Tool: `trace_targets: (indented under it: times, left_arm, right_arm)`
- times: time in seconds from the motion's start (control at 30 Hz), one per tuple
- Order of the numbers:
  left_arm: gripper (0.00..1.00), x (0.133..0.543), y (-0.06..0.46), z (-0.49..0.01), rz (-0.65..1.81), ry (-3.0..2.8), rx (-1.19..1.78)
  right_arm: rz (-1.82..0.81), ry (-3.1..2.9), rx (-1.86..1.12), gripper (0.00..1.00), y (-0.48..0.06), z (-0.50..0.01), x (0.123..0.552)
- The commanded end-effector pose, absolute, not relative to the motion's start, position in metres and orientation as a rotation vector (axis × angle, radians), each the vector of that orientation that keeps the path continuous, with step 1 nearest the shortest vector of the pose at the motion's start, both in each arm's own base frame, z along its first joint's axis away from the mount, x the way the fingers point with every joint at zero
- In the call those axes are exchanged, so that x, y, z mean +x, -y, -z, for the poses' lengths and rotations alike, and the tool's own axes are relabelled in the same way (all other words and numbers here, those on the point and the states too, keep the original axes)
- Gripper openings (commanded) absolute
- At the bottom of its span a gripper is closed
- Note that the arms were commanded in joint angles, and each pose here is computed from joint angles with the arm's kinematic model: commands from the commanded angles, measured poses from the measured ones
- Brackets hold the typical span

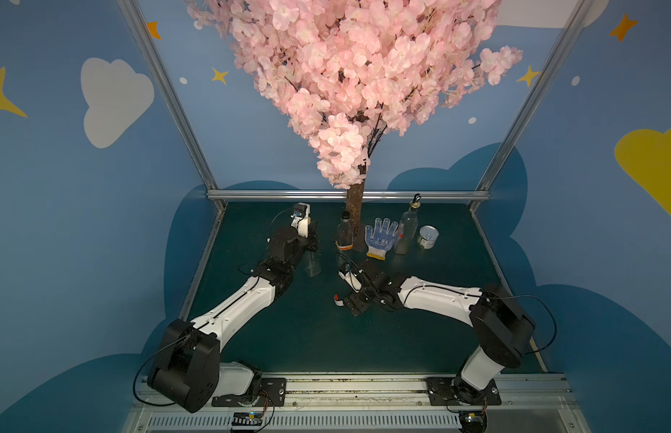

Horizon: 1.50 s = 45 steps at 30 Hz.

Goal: Remove the label from the bottle
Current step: Place the bottle at the center of the board.

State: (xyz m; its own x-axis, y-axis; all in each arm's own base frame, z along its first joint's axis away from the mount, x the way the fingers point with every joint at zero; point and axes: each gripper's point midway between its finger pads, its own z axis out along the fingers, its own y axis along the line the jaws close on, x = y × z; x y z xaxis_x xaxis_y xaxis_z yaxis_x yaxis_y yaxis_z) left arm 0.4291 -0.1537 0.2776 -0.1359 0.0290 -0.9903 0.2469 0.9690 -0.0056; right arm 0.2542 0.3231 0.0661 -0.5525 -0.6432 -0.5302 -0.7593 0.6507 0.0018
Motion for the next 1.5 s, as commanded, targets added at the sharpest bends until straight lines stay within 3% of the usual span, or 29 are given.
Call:
trace_targets:
  times: [0.0, 0.37, 0.63, 1.13, 1.47]
  left_arm:
    - [0.02, 0.445, 0.145, -0.333, 0.178, -1.516, 0.180]
    - [0.02, 0.505, 0.125, -0.314, 0.135, -1.542, 0.145]
    - [0.04, 0.517, 0.118, -0.293, 0.142, -1.596, 0.121]
    - [0.38, 0.510, 0.111, -0.263, 0.131, -1.664, 0.100]
    - [0.65, 0.504, 0.111, -0.272, 0.149, -1.654, 0.090]
  right_arm:
    - [-0.333, -2.370, -1.095, 0.91, -0.318, -0.074, 0.251]
    - [-0.349, -2.379, -1.085, 0.91, -0.314, -0.072, 0.252]
    - [-0.356, -2.390, -1.073, 0.91, -0.311, -0.068, 0.255]
    - [-0.376, -2.388, -1.073, 0.91, -0.315, -0.066, 0.257]
    - [-0.380, -2.384, -1.074, 0.91, -0.316, -0.067, 0.258]
